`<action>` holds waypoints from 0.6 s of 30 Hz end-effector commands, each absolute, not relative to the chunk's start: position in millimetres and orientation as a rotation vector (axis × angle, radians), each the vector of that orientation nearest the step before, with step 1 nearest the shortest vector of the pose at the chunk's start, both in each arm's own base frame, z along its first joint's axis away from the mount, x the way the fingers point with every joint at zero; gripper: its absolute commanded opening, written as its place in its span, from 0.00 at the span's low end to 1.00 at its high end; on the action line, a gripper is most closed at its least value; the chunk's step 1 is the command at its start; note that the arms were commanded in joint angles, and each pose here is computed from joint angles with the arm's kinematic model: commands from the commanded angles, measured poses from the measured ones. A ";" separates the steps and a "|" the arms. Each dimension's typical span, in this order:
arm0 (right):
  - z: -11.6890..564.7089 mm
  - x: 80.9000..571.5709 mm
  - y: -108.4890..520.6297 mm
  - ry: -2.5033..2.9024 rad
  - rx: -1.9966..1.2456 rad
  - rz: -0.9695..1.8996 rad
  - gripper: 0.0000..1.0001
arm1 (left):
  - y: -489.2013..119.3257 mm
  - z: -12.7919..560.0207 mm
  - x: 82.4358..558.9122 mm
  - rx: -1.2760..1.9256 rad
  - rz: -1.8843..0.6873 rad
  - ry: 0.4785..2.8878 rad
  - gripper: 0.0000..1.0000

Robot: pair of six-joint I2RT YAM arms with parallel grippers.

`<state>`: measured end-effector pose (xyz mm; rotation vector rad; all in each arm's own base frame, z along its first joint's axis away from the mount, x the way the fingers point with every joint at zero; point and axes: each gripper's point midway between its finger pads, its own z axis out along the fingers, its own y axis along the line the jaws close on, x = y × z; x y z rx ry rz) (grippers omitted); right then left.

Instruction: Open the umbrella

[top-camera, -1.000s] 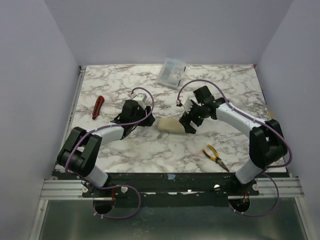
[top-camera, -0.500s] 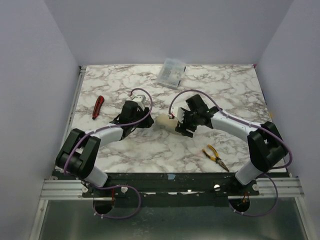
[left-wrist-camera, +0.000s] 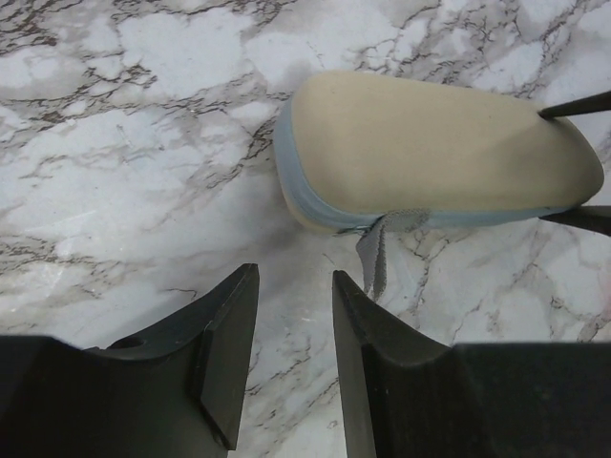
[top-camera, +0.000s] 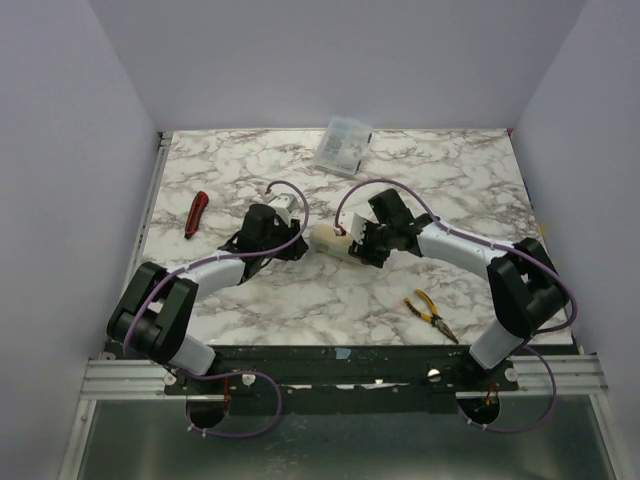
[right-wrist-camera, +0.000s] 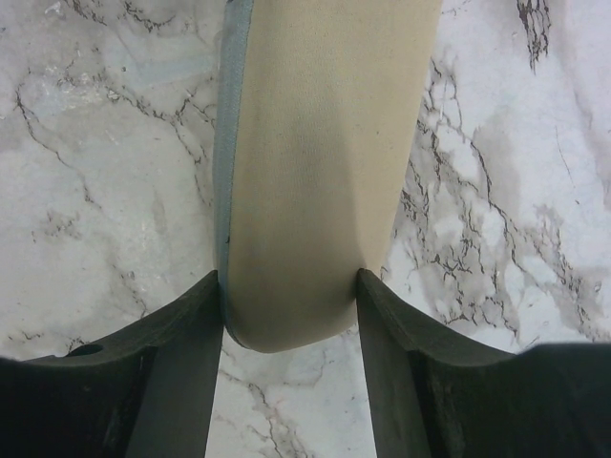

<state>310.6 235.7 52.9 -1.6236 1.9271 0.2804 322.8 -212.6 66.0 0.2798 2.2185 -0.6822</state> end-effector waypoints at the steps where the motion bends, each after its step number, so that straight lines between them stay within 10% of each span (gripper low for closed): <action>1: 20.8 283.3 225.0 2.045 -1.695 0.344 0.47 | -229.5 73.0 315.1 0.438 -0.725 2.151 0.37; 18: 19.4 261.2 227.3 2.100 -1.778 0.545 0.42 | -263.0 79.7 332.2 0.476 -0.765 2.097 0.32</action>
